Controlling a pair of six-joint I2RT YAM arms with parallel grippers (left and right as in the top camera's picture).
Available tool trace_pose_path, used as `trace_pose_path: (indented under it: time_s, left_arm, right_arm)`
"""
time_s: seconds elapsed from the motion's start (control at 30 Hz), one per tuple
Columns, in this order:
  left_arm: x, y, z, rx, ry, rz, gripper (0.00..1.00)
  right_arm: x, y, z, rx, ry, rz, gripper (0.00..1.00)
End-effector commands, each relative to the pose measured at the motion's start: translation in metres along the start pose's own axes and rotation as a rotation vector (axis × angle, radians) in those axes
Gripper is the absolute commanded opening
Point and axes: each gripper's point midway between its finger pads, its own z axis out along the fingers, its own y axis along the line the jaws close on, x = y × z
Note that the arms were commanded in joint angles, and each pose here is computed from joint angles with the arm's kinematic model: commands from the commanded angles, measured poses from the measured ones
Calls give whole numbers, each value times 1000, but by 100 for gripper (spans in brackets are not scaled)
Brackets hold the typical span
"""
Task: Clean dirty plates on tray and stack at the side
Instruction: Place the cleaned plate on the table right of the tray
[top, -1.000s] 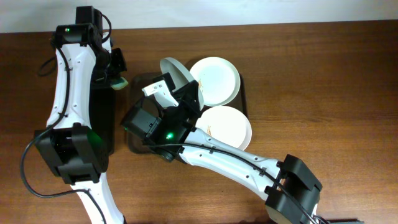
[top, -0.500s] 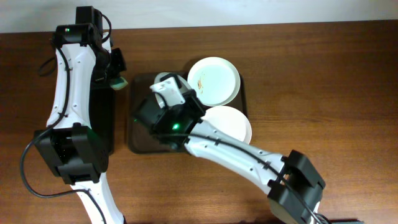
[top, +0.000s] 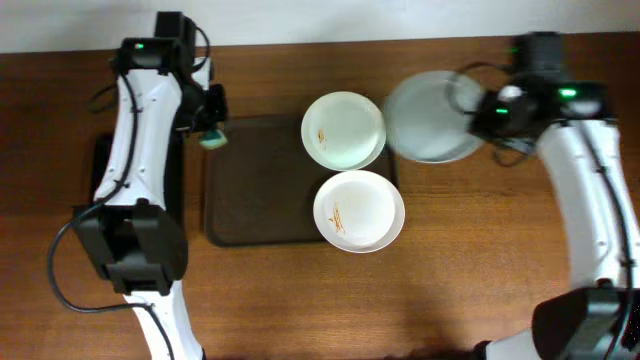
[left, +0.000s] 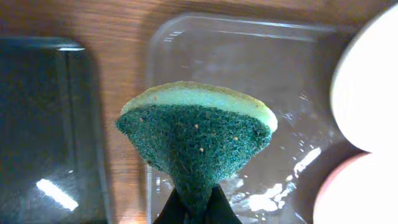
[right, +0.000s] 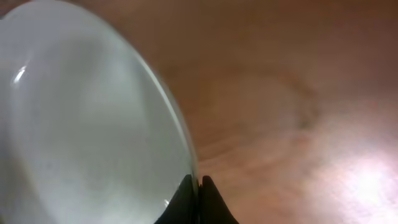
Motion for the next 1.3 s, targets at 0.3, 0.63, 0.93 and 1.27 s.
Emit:
trace_pose_path:
  time_s: [0.3,0.63,0.93,1.27]
  left_arm:
    - [20,-33,32,-29,46,143,1]
    - [20,-33,32,-29,45,143,1]
    - [19,-33,32,-28,42,143,1]
    - [19,-34,32,-25,43,143,1]
  right_arm:
    - [38,-168,99,152,44,299,4]
    - [50,-180,112,213,97,303,9]
    - [44,-147,109,37,111,240,35]
    - [98,9,66,-218,278,-42,38]
